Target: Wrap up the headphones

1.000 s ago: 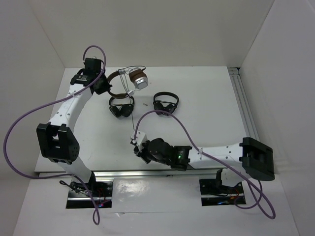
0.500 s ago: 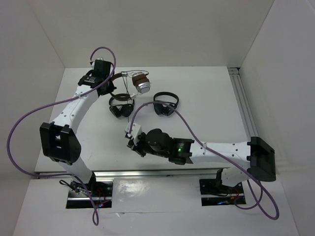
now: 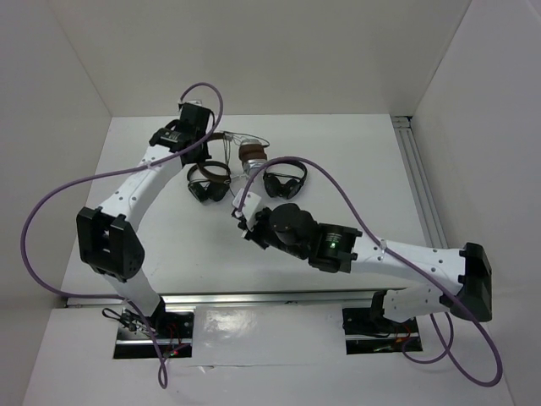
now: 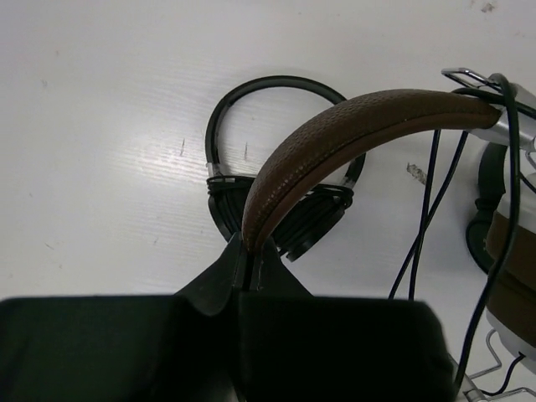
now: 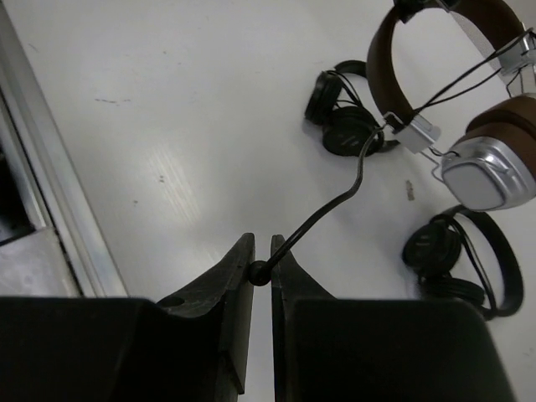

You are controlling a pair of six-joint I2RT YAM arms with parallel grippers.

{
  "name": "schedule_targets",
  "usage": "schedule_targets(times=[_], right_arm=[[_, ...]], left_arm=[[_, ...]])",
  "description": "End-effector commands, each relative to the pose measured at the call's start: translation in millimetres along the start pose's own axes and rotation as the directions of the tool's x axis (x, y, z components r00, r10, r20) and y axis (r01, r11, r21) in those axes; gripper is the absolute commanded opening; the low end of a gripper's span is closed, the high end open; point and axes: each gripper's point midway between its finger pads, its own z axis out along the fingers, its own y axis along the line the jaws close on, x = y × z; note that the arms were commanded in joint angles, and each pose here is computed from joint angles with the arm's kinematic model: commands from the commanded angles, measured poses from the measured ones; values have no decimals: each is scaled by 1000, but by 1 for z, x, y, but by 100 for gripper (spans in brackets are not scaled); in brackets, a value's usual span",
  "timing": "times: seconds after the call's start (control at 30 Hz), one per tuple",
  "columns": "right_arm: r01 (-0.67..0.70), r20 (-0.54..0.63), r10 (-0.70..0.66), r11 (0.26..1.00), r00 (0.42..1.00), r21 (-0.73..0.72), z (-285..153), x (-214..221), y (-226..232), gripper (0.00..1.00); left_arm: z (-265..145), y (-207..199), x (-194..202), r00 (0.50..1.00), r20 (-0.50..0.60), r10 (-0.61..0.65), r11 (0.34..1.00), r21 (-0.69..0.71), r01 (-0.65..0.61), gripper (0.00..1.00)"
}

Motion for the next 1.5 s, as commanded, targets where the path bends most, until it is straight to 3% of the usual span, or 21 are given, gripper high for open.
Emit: schedule_targets(times=[0.0, 0.13, 0.23, 0.47, 0.83, 1.23, 1.33, 1.47], right_arm=[[46, 12, -47, 995, 999, 90, -19, -16, -28, 0], [73, 14, -77, 979, 997, 189, -29, -24, -51, 0], [63, 15, -70, 956, 997, 286, -35, -26, -75, 0], [20, 100, -51, 958, 994, 286, -49, -49, -87, 0], [-77, 167, -9, 863, 986, 500, -75, -55, -145, 0], [-53, 81, 3, 778, 997, 626, -64, -20, -183, 0], [-32, 44, 6, 783, 999, 621, -54, -6, -188, 0], [-44, 32, 31, 789, 999, 613, -42, 7, -201, 0]], left_arm=[[-25, -26, -28, 989, 94, 113, 990, 69, -119, 0], [-32, -42, -10, 972, 64, 227, 965, 120, -233, 0], [-50, -47, 8, 968, 62, 244, 950, 185, -251, 0], [-49, -58, 29, 950, 38, 311, 937, 158, -313, 0], [-72, -101, 77, 886, 32, 462, 842, 298, -449, 0], [-141, -80, 104, 858, 100, 503, 716, 507, -479, 0], [-152, -73, 115, 859, 105, 500, 695, 544, -471, 0], [-180, -73, 125, 852, 170, 495, 615, 624, -482, 0]])
